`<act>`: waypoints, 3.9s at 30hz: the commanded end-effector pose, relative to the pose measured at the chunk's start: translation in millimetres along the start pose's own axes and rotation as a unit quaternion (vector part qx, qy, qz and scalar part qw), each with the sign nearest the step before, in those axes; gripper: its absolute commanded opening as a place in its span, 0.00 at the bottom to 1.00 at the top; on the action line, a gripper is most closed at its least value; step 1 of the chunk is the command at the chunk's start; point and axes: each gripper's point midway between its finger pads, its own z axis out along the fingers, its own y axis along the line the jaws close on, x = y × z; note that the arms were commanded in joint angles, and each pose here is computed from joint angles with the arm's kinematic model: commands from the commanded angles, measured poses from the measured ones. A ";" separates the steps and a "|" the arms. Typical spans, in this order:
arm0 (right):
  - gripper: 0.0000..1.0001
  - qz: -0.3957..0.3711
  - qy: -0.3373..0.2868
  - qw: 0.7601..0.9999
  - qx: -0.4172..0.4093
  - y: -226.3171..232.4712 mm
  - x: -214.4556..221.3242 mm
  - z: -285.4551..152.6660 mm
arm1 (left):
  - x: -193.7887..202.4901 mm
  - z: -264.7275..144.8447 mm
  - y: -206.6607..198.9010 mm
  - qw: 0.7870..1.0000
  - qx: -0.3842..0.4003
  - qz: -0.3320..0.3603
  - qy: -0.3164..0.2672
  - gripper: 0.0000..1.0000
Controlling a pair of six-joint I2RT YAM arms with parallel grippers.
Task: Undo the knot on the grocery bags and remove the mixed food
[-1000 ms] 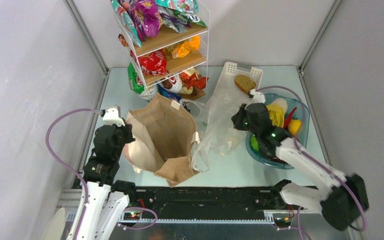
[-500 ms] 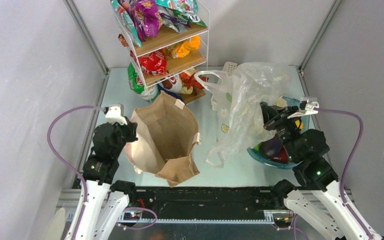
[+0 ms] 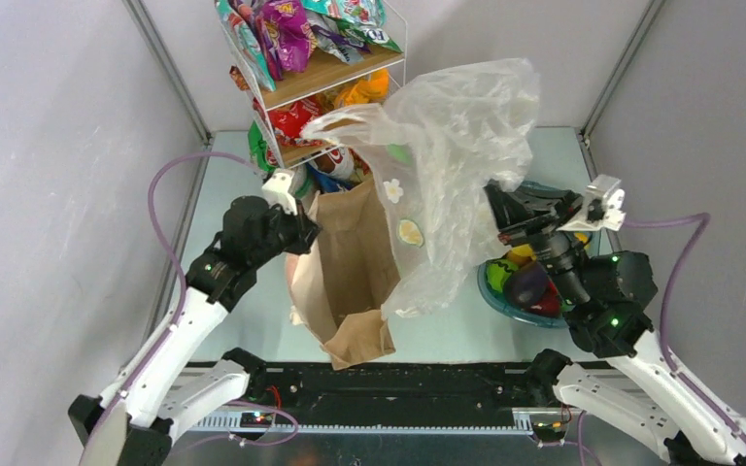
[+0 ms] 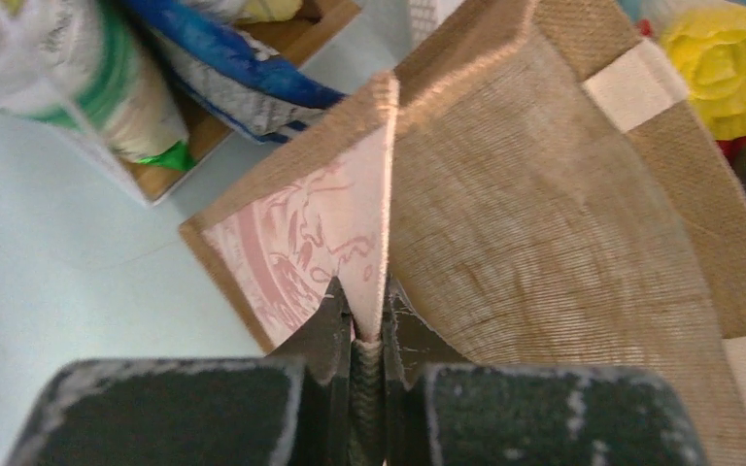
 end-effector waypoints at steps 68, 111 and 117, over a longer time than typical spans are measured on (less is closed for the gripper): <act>0.92 0.090 0.458 0.876 -0.118 97.2 234.2 -60.5 | -53.4 -8.4 10.8 0.996 -0.042 0.034 -0.071 0.01; 0.99 -0.052 0.360 0.920 -0.148 106.6 219.3 88.3 | -41.3 -70.6 37.9 0.987 -0.114 -0.019 -0.110 0.95; 0.68 -0.051 0.426 0.895 -0.125 96.4 327.3 79.4 | -34.3 -74.5 53.2 0.983 -0.143 -0.024 -0.114 0.97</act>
